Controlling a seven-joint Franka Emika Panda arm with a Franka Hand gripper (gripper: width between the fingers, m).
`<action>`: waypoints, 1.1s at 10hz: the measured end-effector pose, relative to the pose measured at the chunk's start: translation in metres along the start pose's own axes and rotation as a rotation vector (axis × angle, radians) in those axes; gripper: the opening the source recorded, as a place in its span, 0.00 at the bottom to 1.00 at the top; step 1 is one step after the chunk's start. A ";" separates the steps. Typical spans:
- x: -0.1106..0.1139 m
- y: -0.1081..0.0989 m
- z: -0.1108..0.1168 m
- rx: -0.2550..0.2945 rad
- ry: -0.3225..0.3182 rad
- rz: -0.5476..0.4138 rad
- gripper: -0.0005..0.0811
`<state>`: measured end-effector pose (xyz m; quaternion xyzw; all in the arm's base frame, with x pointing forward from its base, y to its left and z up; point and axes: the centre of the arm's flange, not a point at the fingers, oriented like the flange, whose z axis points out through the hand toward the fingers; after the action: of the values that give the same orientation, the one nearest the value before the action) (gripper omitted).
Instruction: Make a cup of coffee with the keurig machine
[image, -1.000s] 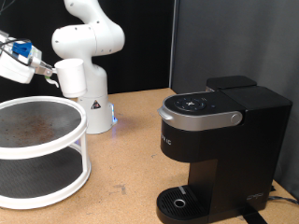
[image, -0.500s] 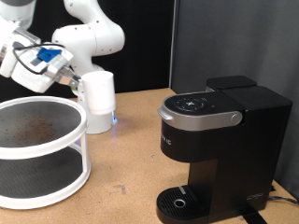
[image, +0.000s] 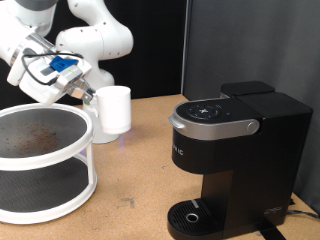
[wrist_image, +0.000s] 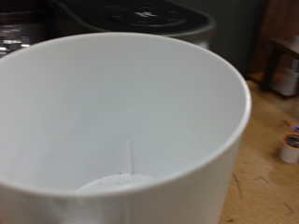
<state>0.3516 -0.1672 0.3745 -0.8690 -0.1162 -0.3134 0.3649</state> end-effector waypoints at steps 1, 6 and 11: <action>-0.003 0.000 0.010 -0.042 0.010 0.024 0.09; -0.020 0.002 0.036 -0.061 -0.055 0.061 0.09; -0.056 0.019 0.088 -0.141 -0.182 0.089 0.09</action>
<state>0.3566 -0.1166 0.2810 -0.9215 -0.0881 -0.2243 0.3045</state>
